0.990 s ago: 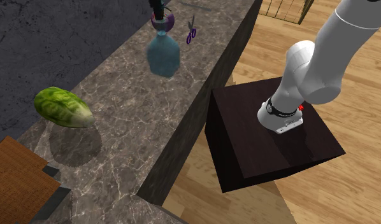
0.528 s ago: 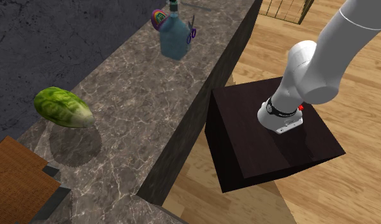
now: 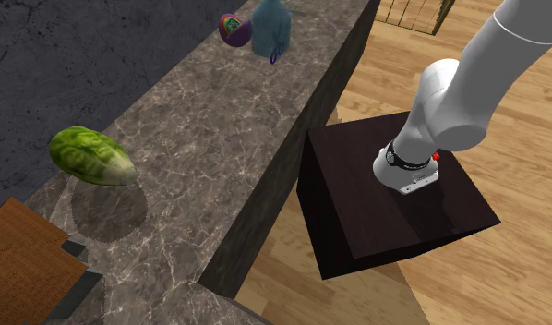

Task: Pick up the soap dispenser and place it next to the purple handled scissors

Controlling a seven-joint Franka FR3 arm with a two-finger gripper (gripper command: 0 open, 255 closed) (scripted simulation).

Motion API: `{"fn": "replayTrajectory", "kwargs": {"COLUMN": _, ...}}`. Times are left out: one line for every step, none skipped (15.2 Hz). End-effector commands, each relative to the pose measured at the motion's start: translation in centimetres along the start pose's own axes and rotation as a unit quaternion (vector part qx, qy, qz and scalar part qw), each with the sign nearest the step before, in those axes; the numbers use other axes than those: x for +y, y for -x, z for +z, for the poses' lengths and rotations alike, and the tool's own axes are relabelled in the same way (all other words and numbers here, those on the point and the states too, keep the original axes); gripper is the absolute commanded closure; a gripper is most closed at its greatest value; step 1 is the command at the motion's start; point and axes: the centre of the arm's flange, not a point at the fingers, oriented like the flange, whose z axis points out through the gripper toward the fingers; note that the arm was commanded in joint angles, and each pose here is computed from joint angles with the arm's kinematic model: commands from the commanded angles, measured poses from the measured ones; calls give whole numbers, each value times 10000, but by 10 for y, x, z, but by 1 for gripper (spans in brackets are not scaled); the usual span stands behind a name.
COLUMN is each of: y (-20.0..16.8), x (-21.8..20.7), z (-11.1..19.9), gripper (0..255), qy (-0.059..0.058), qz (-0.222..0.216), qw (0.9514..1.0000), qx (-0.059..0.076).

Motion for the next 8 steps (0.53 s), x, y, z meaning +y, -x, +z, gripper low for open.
{"fn": "replayTrajectory", "kwargs": {"y": 15, "x": 23, "z": -3, "gripper": 255, "qy": 1, "qz": -8, "qw": 10000, "qx": 1}}
{"fn": "replayTrajectory", "kwargs": {"y": 22, "x": 33, "z": -4, "gripper": 255, "qy": 1, "qz": -8, "qw": 10000, "qx": 1}}
{"fn": "replayTrajectory", "kwargs": {"y": 30, "x": 44, "z": -5, "gripper": 255, "qy": 1, "qz": -8, "qw": 10000, "qx": 1}}
{"fn": "replayTrajectory", "kwargs": {"y": 37, "x": 55, "z": -7, "gripper": 255, "qy": 1, "qz": -8, "qw": 10000, "qx": 1}}
{"fn": "replayTrajectory", "kwargs": {"y": 45, "x": 66, "z": -8, "gripper": 255, "qy": 1, "qz": -8, "qw": 10000, "qx": 1}}
{"fn": "replayTrajectory", "kwargs": {"y": 52, "x": 77, "z": -9, "gripper": 255, "qy": 1, "qz": -8, "qw": 10000, "qx": 1}}
{"fn": "replayTrajectory", "kwargs": {"y": 60, "x": 87, "z": -10, "gripper": 255, "qy": 1, "qz": -8, "qw": 10000, "qx": 1}}
{"fn": "replayTrajectory", "kwargs": {"y": 67, "x": 98, "z": -12, "gripper": 255, "qy": 1, "qz": -8, "qw": 10000, "qx": 1}}
